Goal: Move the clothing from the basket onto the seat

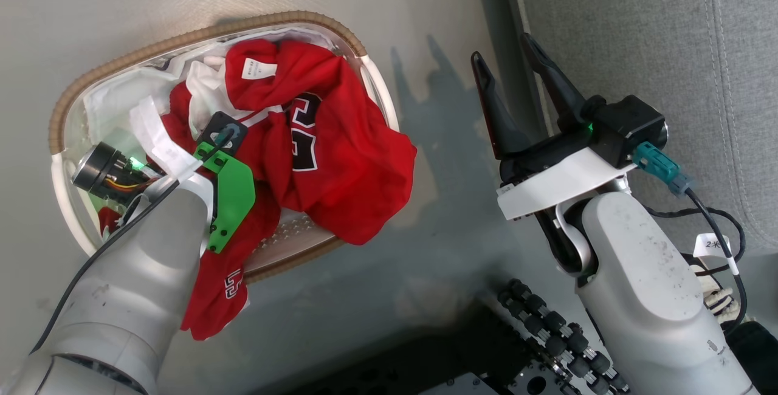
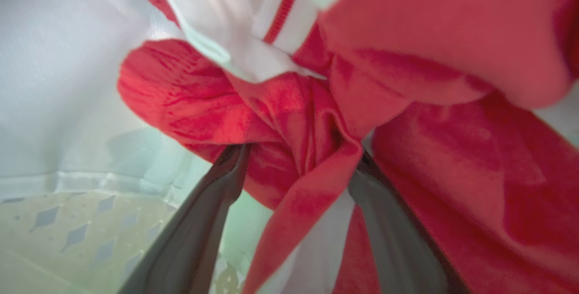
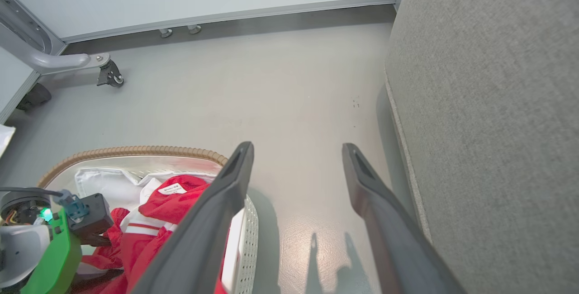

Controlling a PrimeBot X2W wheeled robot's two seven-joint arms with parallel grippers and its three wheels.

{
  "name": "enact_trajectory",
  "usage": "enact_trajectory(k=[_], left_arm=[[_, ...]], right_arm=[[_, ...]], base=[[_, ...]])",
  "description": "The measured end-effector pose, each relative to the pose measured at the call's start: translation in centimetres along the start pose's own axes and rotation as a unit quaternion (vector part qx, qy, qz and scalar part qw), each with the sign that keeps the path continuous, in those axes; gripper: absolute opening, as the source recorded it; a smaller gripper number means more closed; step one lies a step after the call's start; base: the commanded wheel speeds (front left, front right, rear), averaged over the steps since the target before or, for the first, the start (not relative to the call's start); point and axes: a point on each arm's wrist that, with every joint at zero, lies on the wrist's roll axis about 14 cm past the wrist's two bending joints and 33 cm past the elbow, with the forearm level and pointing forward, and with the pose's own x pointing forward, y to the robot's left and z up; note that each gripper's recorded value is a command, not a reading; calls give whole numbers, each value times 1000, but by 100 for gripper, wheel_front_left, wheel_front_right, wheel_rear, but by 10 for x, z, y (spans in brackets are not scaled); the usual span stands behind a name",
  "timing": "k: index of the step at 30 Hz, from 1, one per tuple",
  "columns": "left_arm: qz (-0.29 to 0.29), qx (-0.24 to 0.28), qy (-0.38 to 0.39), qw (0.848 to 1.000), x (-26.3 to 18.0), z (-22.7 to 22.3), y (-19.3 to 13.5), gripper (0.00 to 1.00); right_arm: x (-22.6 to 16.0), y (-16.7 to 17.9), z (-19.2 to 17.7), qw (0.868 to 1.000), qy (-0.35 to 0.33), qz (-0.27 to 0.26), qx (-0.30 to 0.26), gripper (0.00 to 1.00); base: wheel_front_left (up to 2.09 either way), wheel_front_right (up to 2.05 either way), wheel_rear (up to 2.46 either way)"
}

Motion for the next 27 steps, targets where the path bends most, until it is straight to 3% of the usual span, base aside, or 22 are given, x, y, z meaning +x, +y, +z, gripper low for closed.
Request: enact_trajectory(k=[3,4,6,16,27], left_arm=[[-8,2,3,1000,3,-1,-2,100],[-8,3,3,1000,4,-2,-2,87],[-12,6,3,1000,5,-3,-2,0],[-11,3,-30,999,-3,4,-1,0],[6,0,-97,995,-47,22,-2,0]], right_arm=[[0,-1,-1,1000,0,-2,3,100],[0,-2,0,1000,0,-2,2,100],[-1,-2,0,1000,0,-3,2,100],[-4,-5,11,1000,-12,-8,3,100],[-21,7,39,999,-33,-1,-3,100]], base=[[0,0,0],[0,0,0],[0,0,0],[0,0,0],[0,0,0]])
